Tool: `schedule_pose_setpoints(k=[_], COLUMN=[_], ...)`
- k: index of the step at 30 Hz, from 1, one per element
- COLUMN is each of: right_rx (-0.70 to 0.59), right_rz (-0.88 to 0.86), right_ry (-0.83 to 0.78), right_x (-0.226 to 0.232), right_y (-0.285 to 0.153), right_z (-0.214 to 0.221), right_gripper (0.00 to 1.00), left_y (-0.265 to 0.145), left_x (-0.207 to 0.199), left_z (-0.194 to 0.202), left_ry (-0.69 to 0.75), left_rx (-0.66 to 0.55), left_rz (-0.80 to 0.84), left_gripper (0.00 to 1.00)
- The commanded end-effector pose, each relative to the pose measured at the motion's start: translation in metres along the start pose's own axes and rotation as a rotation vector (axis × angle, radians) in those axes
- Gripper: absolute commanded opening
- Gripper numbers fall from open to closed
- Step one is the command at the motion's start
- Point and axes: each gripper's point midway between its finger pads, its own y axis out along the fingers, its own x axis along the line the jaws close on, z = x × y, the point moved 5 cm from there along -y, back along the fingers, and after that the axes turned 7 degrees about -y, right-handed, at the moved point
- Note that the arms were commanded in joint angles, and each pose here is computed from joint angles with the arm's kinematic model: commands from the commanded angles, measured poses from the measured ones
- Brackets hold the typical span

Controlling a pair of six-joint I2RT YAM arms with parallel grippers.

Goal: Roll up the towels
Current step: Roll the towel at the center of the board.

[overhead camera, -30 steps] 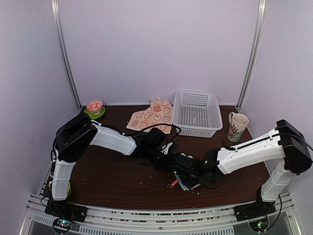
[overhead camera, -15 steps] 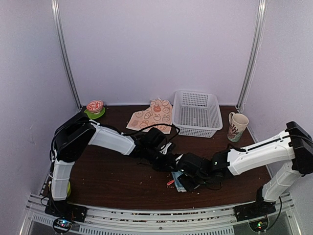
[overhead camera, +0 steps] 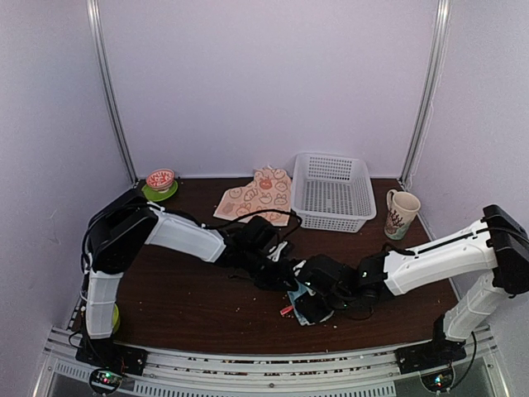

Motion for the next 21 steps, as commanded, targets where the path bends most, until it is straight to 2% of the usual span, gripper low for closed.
schedule_pose_setpoints(k=[1,5,8,14,21], right_rx=[0.042,0.036,0.036,0.005,-0.007], right_rz=[-0.082,-0.098,-0.114,-0.127,-0.124], right_ry=[0.017,0.011,0.003,-0.002,-0.007], right_x=[0.007,0.006,0.007,0.006,0.006], right_y=[0.009,0.011,0.013,0.012,0.012], right_z=[0.015,0.022,0.025,0.027,0.026], right_gripper=[0.59,0.63,0.64,0.65,0.65], left_y=[-0.025,-0.047,-0.059,-0.061,-0.042], left_x=[-0.002,-0.008,-0.019,-0.039,-0.05], left_z=[-0.003,-0.004,-0.005,-0.015,-0.024], left_ry=[0.011,0.035,0.057,0.069,0.058], left_rx=[-0.041,-0.073,-0.094,-0.126,-0.091], left_rz=[-0.019,-0.021,-0.007,0.085,0.222], left_gripper=[0.06,0.19,0.24,0.24,0.21])
